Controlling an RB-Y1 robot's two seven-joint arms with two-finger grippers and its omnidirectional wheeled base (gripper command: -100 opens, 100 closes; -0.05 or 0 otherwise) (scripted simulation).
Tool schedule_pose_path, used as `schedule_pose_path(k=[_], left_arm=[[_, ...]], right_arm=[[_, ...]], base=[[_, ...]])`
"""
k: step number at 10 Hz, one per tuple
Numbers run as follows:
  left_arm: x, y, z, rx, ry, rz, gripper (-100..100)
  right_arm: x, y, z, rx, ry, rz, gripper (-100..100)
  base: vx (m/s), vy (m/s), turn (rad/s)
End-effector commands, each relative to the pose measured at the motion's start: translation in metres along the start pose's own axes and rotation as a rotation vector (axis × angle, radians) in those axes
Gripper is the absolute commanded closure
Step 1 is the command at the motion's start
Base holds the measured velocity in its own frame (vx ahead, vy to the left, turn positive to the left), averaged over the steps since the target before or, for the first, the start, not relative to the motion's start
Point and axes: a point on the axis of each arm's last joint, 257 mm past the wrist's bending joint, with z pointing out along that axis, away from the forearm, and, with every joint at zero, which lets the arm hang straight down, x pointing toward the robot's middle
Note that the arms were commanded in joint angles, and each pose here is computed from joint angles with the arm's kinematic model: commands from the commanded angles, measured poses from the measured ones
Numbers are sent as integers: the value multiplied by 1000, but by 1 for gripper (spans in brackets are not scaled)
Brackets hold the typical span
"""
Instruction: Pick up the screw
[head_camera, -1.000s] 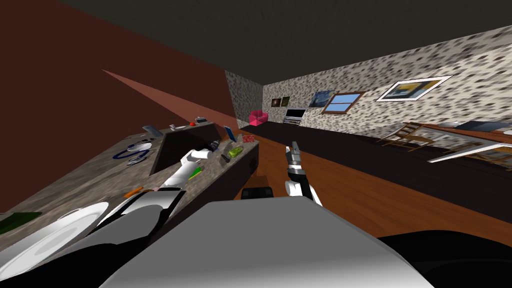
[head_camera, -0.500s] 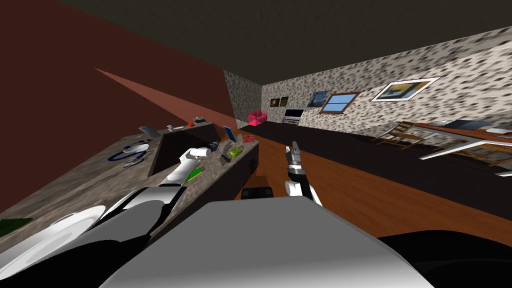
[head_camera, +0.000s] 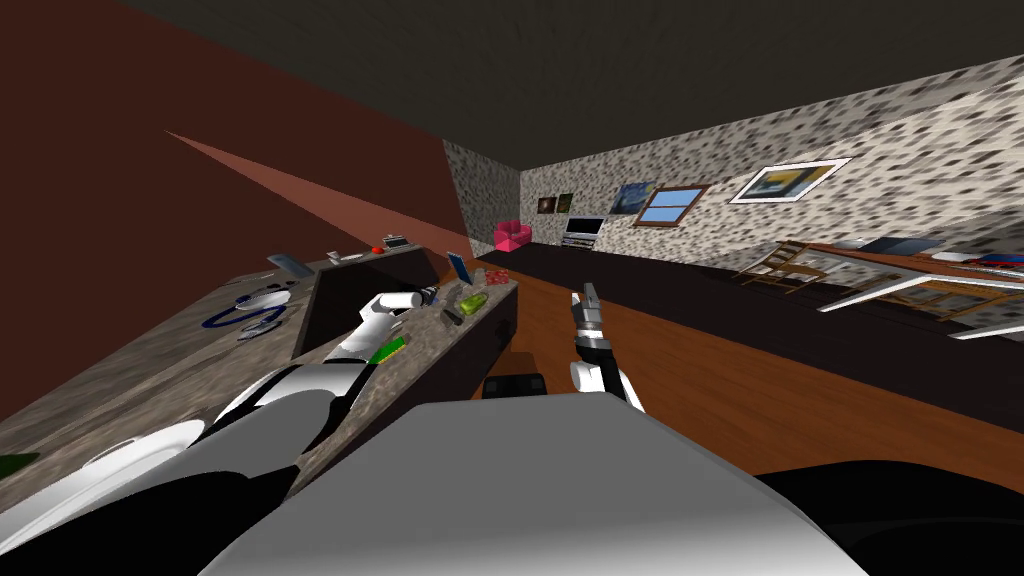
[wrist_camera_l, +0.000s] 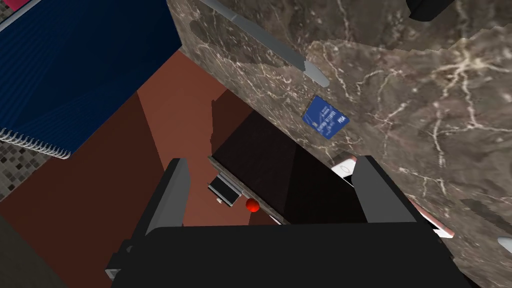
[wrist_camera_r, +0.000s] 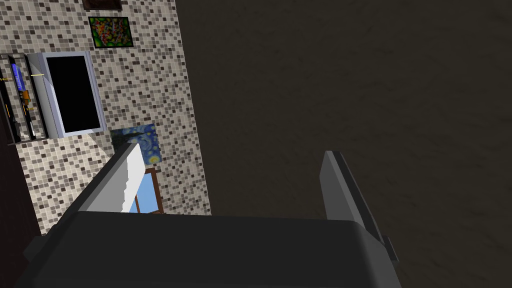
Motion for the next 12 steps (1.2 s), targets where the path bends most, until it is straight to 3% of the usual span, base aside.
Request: schedule_pose_path(k=[1, 2, 5, 6, 8, 9, 12], left_arm=[[9, 4, 4, -42, 40, -18, -100], [10, 16, 5, -78, 50, -24, -100], [22, 27, 6, -139, 99, -46, -100], [32, 29, 8, -167, 136, -67, -100], [36, 36, 6, -195, 152, -66, -100], [49, 39, 6, -228, 196, -86, -100], [68, 49, 2, -293, 264, -101, -100]], right_arm=[[0, 0, 0, 0, 0, 0, 0], [0, 0, 0, 0, 0, 0, 0], [0, 0, 0, 0, 0, 0, 0], [0, 0, 0, 0, 0, 0, 0], [0, 0, 0, 0, 0, 0, 0], [0, 0, 0, 0, 0, 0, 0], [0, 0, 0, 0, 0, 0, 0]], base=[[-8, 42, -53], [-12, 44, -79], [-19, 47, -46], [-11, 49, -93], [-8, 34, -24], [-16, 47, -78], [-14, 59, -71]])
